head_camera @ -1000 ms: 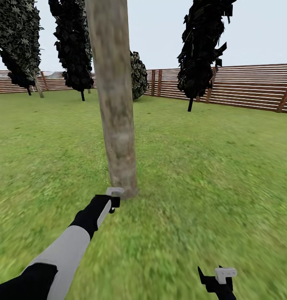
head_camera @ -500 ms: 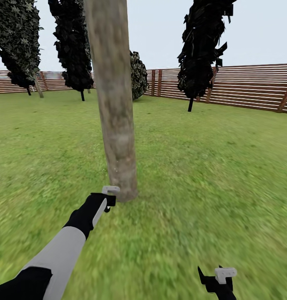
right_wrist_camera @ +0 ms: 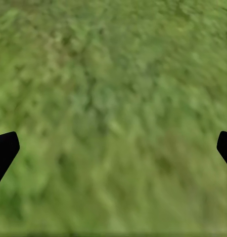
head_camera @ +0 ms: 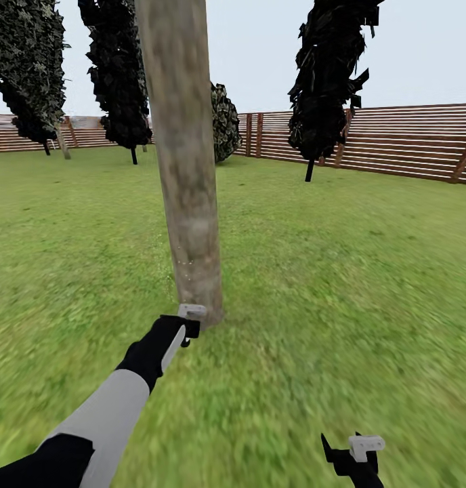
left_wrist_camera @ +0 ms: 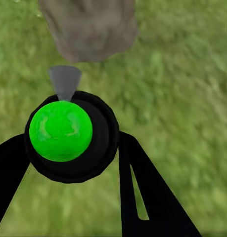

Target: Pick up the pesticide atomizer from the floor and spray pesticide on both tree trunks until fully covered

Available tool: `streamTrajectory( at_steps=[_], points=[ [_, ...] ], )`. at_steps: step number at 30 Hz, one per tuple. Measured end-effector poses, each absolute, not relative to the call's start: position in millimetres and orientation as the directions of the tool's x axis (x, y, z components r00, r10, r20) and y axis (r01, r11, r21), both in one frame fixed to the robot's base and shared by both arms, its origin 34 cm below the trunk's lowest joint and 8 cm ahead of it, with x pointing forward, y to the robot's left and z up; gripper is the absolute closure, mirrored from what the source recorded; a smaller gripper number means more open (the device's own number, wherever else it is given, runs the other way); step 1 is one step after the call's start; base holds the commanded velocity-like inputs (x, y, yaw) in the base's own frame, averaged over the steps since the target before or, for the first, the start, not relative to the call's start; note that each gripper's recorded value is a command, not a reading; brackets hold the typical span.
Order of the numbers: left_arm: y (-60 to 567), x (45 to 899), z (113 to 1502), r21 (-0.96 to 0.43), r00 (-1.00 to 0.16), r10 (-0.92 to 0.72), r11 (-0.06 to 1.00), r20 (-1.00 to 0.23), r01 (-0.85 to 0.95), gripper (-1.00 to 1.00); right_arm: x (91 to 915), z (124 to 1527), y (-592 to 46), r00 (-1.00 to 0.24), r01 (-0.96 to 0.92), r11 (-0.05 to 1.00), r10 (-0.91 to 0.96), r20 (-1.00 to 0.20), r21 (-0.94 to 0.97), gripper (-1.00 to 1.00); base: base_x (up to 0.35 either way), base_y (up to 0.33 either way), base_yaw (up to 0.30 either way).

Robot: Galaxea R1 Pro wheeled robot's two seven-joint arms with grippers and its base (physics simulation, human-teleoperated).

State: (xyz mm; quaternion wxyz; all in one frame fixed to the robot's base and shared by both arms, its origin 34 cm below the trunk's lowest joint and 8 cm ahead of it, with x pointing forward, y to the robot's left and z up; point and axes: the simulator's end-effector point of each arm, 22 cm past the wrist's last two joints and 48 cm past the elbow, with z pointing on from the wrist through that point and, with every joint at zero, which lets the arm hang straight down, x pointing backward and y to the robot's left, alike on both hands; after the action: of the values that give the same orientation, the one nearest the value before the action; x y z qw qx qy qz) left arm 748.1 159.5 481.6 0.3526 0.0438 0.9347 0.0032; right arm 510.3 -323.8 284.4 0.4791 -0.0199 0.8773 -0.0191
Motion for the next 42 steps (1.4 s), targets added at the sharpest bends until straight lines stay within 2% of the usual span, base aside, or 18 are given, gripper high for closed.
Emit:
streamTrajectory(
  at_steps=[6, 12, 18, 22, 28, 36, 42],
  points=[
    [209, 750, 476, 0.084, -0.755, 0.08, 0.996, -0.651, 0.034, 1.0, 510, 284, -324, -0.541, -0.017, 0.998, -0.053, -0.84, -0.052, -1.0, 0.0, 0.0, 0.0],
    [192, 750, 479, 0.059, -0.75, 0.074, 0.997, -0.658, 0.047, 1.0, 510, 284, -324, -0.541, -0.016, 0.999, -0.053, -0.84, -0.052, -1.0, 0.0, 0.0, 0.0],
    [148, 750, 489, 0.016, -0.739, 0.073, 0.996, -0.67, 0.085, 1.0, 510, 284, -324, -0.541, -0.017, 0.999, -0.053, -0.84, -0.052, -1.0, 0.0, 0.0, 0.0],
    [156, 750, 486, 0.025, -0.742, 0.074, 0.997, -0.667, 0.077, 1.0, 510, 284, -324, -0.54, -0.017, 0.998, -0.053, -0.84, -0.052, -1.0, 0.012, 0.0, 0.0],
    [212, 744, 468, 0.094, -0.762, 0.086, 0.995, -0.642, 0.033, 1.0, 510, 284, -324, -0.541, -0.017, 0.998, -0.053, -0.84, -0.052, -1.0, 0.03, 0.0, 0.0],
    [181, 741, 469, 0.055, -0.762, 0.081, 0.997, -0.643, 0.06, 1.0, 510, 284, -324, -0.54, -0.016, 0.998, -0.053, -0.84, -0.052, -1.0, 0.117, 0.0, 0.0],
    [198, 741, 466, 0.076, -0.766, 0.083, 0.996, -0.638, 0.044, 1.0, 510, 284, -324, -0.541, -0.017, 0.998, -0.053, -0.84, -0.052, -1.0, 0.008, 0.0, 0.0]
  ],
)
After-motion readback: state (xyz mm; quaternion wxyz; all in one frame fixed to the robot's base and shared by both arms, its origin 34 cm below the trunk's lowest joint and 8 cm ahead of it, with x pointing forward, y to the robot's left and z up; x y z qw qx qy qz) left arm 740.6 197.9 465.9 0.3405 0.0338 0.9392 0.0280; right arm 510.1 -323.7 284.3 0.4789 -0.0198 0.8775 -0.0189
